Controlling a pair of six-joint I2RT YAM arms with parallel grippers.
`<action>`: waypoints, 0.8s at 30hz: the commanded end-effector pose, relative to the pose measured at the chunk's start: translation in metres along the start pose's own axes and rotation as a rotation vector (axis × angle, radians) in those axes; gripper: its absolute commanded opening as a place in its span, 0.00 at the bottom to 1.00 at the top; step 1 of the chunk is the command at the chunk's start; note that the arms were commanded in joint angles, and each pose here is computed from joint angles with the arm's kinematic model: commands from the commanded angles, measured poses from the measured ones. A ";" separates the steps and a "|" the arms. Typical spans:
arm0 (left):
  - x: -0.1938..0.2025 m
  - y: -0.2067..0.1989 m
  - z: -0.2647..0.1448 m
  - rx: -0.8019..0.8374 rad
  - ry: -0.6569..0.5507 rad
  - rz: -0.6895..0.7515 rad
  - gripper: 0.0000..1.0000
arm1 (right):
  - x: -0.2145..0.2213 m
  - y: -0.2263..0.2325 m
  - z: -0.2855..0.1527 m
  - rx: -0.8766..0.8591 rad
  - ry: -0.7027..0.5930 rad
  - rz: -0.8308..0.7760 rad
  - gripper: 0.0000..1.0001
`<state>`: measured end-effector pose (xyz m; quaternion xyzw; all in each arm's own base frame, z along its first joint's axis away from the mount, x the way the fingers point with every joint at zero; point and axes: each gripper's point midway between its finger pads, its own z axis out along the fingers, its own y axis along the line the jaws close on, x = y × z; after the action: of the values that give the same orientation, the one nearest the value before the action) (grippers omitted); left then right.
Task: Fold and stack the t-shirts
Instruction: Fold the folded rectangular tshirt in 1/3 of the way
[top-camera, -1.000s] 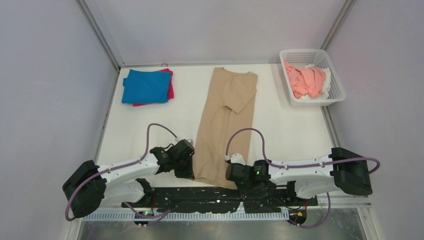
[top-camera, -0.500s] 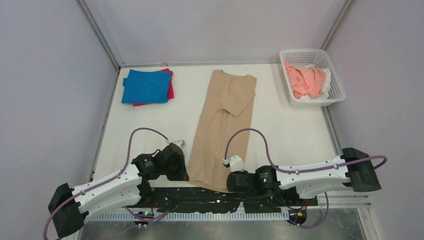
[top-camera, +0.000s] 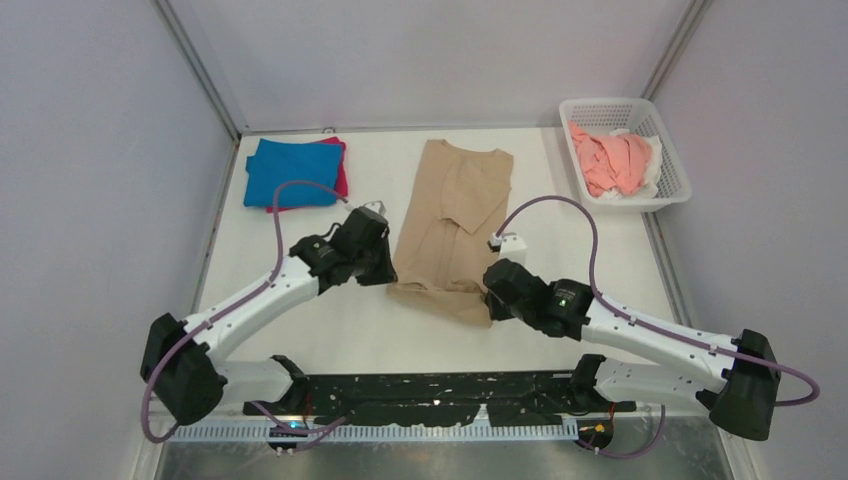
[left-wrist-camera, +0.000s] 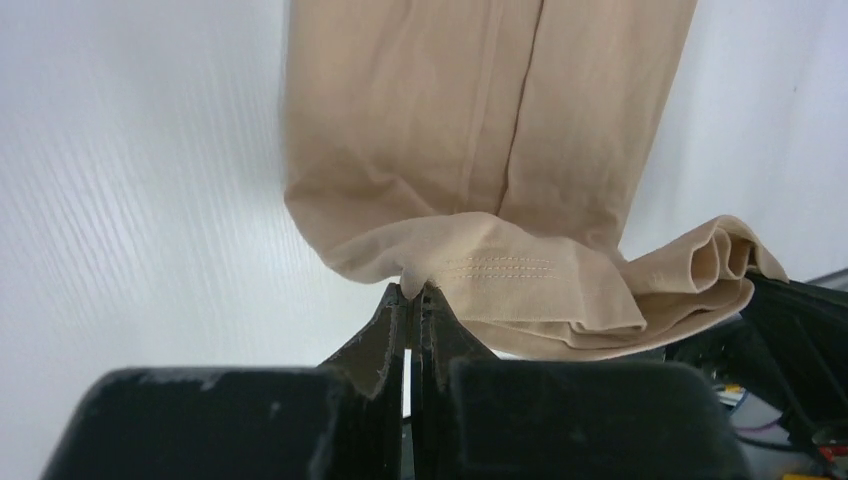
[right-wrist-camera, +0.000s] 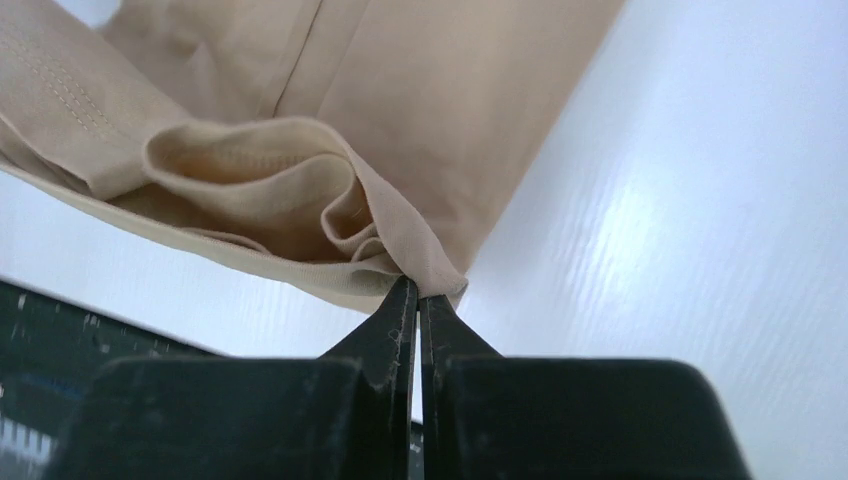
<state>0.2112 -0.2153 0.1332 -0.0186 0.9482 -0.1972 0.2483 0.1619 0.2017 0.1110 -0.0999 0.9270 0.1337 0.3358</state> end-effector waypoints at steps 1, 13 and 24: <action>-0.056 -0.014 0.013 -0.026 -0.071 0.029 0.00 | -0.067 -0.015 0.006 0.080 -0.184 0.029 0.06; -0.128 -0.035 0.072 0.012 0.000 0.039 0.00 | -0.134 -0.064 0.061 0.152 -0.232 0.125 0.06; -0.153 -0.024 0.116 -0.008 0.046 0.023 0.00 | -0.158 -0.082 0.108 0.125 -0.205 0.173 0.06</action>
<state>0.3791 -0.2610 0.1155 -0.0100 0.9586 -0.1761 0.2236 0.3361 0.1555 0.0981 0.0212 0.9188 0.0736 0.3871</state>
